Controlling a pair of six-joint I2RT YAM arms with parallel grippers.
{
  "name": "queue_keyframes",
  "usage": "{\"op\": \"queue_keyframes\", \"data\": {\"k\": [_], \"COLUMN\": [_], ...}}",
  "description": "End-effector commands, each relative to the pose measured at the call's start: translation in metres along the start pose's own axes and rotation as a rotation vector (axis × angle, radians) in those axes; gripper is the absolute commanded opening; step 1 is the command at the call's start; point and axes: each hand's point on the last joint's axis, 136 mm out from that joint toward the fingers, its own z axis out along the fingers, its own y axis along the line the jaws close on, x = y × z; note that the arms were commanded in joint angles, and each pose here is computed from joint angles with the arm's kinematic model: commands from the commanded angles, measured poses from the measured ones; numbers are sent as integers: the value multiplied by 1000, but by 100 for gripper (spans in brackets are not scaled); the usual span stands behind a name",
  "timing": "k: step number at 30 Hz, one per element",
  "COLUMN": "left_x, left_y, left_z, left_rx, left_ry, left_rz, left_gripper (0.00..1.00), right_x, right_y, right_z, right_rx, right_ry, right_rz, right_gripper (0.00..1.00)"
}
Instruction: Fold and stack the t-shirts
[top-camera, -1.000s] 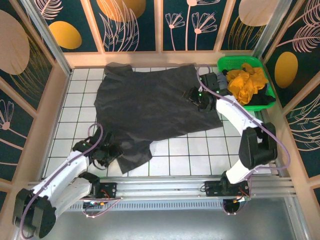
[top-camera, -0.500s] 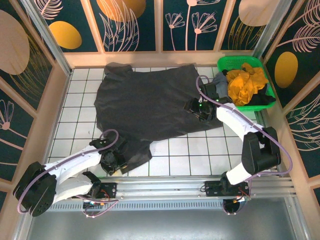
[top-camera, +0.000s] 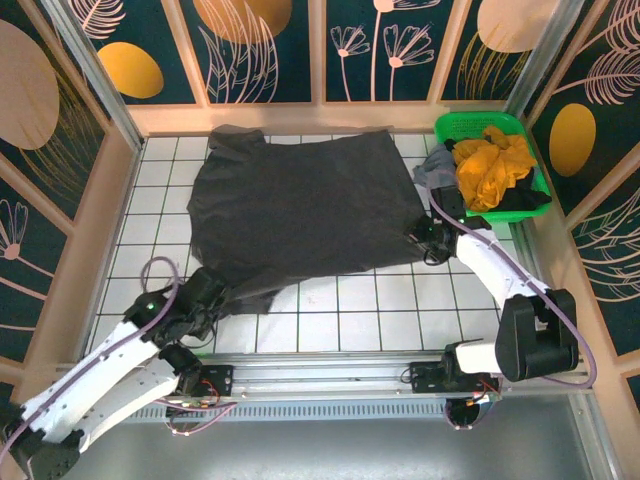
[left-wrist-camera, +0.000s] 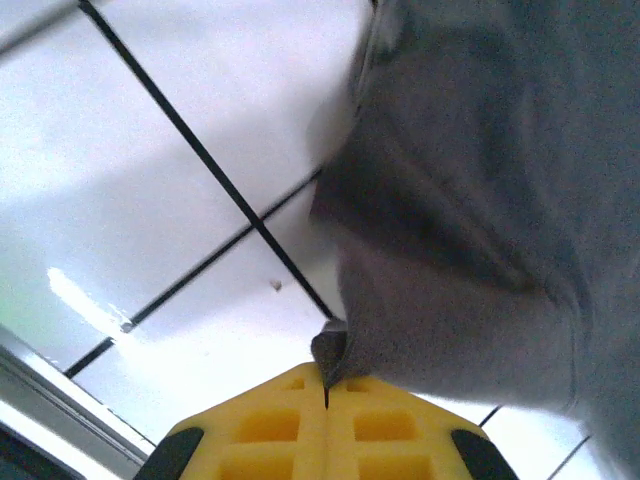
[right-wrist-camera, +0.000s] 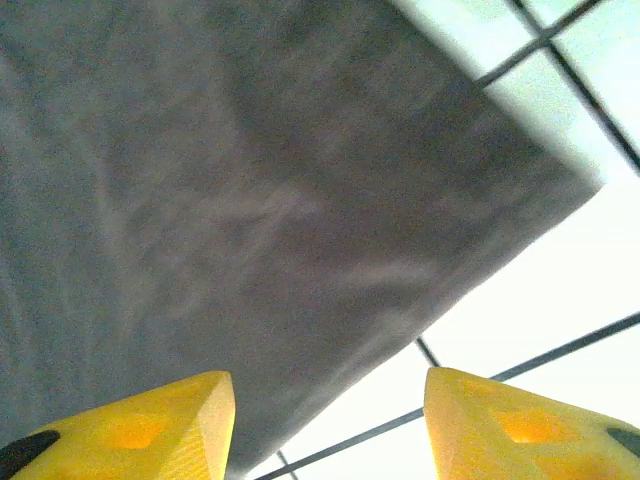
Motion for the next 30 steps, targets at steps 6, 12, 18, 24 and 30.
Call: {"op": "queue_keyframes", "data": {"k": [6,12,18,24,30], "left_x": [-50,-37,-28,-26,-24], "left_y": [45,42,35,30,29], "left_z": [-22,-8,4,5,8], "left_rx": [-163,-153,-135,-141,-136], "left_ry": [-265,-209,-171,-166,-155], "left_rz": [-128,-108,-92,-54,-53], "left_gripper": [0,0,0,0,0], "right_x": [17,41,62,74,76], "right_y": [-48,-46,-53,-58,-55], "right_z": [9,21,32,21,24], "right_rx": [165,125,115,101,85], "right_ry": [1,80,151,166,174], "right_rz": [36,-22,-67,-37,5], "right_gripper": [52,41,40,47,42]}}
